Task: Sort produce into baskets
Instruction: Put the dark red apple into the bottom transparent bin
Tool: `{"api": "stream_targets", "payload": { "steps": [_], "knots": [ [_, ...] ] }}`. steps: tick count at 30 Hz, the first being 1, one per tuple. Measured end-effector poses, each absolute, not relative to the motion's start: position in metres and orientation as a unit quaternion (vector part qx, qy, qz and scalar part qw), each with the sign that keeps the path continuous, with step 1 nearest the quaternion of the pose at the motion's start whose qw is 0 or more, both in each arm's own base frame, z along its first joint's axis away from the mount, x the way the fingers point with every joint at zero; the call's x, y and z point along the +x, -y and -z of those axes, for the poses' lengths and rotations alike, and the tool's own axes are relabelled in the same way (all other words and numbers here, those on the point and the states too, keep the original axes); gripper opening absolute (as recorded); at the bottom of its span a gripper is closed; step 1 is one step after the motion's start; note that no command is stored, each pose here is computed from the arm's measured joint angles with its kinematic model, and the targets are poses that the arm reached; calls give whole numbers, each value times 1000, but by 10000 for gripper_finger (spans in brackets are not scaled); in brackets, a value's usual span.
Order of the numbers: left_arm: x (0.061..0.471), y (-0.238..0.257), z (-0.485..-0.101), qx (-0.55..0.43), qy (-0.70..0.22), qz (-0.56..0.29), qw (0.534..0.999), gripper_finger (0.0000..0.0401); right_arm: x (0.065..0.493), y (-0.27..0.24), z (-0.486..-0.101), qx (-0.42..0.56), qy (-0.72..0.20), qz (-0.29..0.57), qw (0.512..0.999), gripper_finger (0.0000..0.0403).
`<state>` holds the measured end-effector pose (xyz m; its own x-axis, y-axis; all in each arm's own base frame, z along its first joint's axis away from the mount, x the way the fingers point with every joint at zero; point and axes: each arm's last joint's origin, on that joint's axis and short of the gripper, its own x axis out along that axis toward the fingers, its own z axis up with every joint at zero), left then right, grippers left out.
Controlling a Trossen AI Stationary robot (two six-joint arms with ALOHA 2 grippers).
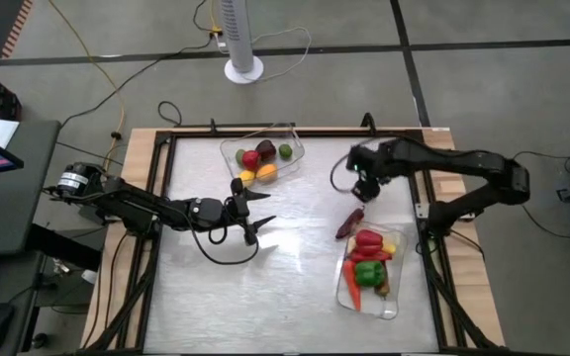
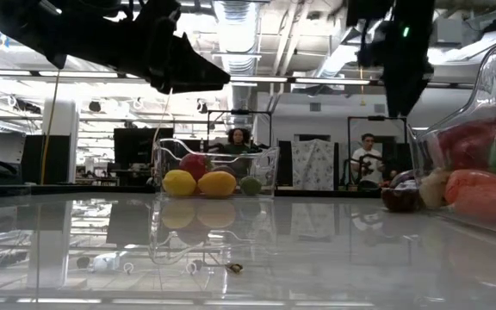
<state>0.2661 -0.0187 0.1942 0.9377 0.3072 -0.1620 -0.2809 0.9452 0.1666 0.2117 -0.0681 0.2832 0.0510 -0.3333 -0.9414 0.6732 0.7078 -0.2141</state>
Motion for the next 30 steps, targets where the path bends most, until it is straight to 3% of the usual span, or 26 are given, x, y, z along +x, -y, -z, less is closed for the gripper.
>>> {"api": "stream_targets", "payload": {
  "steps": [10,30],
  "knots": [
    [266,19,-195,69,-91,-150,982,283,190,119,-233,212,-590,351,695,350],
    [266,16,-194,59,-90,-156,982,283,201,133,-168,271,-644,308,645,349]
  ]
}}
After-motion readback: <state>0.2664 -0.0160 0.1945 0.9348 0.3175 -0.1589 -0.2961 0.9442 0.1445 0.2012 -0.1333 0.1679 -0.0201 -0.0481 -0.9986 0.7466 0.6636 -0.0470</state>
